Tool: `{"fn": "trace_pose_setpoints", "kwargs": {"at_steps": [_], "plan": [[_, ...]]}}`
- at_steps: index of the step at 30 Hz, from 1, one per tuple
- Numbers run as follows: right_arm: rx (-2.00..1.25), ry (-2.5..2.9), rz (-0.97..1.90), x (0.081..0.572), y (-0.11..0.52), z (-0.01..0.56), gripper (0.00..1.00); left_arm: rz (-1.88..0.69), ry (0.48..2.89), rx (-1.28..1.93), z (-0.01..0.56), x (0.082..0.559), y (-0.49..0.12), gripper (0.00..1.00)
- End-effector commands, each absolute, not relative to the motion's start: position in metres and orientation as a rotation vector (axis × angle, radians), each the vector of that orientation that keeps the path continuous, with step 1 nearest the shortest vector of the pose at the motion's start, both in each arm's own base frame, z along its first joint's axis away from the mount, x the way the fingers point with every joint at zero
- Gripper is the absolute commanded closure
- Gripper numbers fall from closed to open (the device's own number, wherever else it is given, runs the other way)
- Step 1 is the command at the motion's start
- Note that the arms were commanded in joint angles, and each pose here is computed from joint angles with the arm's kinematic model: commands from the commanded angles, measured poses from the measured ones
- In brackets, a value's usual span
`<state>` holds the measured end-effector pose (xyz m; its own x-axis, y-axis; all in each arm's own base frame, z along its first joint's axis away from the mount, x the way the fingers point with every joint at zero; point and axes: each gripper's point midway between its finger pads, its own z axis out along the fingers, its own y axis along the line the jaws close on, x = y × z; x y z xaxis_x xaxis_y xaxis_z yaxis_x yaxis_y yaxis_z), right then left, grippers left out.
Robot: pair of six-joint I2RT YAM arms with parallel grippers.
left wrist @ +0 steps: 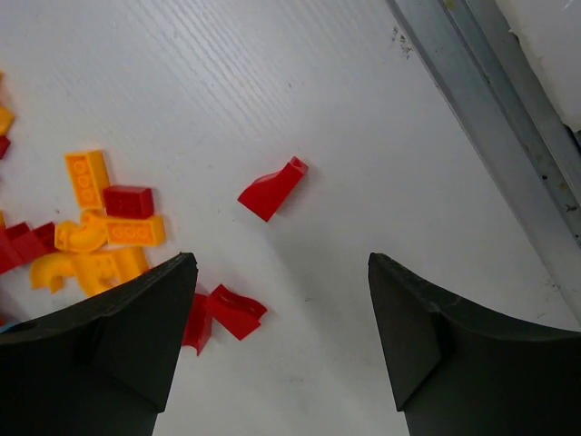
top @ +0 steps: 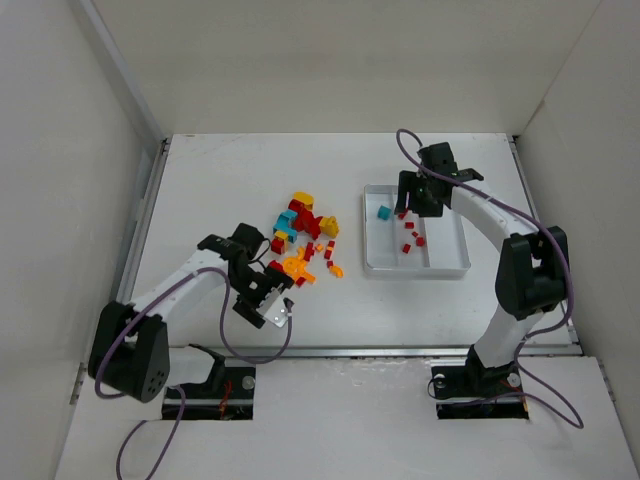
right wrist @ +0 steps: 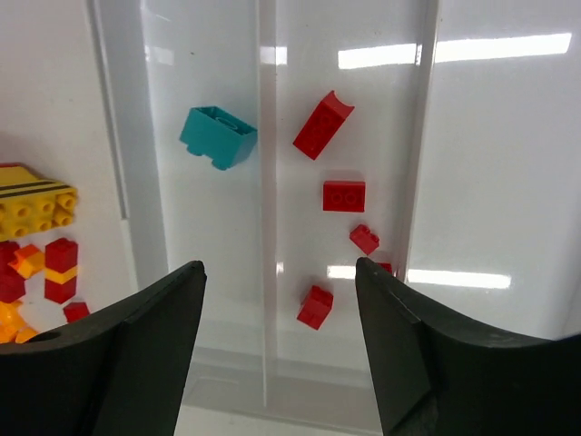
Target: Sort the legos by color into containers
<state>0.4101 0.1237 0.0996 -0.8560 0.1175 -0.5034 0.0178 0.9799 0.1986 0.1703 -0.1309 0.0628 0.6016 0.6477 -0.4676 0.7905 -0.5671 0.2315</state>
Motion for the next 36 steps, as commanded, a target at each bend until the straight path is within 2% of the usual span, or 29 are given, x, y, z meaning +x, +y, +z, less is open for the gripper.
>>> {"fn": "trace_pose_setpoints", "kwargs": {"at_steps": [1, 9, 14, 17, 20, 26, 30, 31, 32, 36], "plan": [[0.072, 2.498, 0.299, 0.411, 0.127, 0.130, 0.27, -0.467, 0.531, 2.600, 0.073, 0.175, -0.153, 0.27], [0.045, 2.479, 0.338, 0.399, 0.129, 0.135, 0.27, -0.537, 0.321, 2.780, 0.051, 0.156, -0.163, 0.31], [0.038, 2.474, 0.357, 0.397, 0.131, 0.136, 0.27, -0.591, 0.316, 2.873, 0.033, 0.151, -0.156, 0.43], [0.010, 2.455, 0.364, 0.398, 0.133, 0.143, 0.27, -0.520, 0.351, 2.858, 0.029, 0.168, -0.164, 0.50], [0.006, 2.456, 0.375, 0.398, 0.134, 0.146, 0.27, -0.475, 0.341, 2.855, 0.023, 0.179, -0.170, 0.53], [-0.004, 2.445, 0.362, 0.400, 0.133, 0.151, 0.27, -0.469, 0.371, 2.880, 0.019, 0.183, -0.167, 0.69], [-0.014, 2.456, 0.355, 0.401, 0.132, 0.146, 0.27, -0.495, 0.409, 2.888, 0.016, 0.178, -0.162, 0.85], [-0.013, 2.465, 0.353, 0.401, 0.133, 0.142, 0.27, -0.495, 0.409, 2.888, 0.016, 0.178, -0.162, 0.93], [-0.013, 2.466, 0.353, 0.401, 0.133, 0.142, 0.27, -0.497, 0.423, 2.887, 0.016, 0.177, -0.162, 0.98], [-0.019, 2.456, 0.368, 0.408, 0.136, 0.144, 0.27, -0.492, 0.476, 2.880, 0.018, 0.180, -0.162, 1.00]]}}
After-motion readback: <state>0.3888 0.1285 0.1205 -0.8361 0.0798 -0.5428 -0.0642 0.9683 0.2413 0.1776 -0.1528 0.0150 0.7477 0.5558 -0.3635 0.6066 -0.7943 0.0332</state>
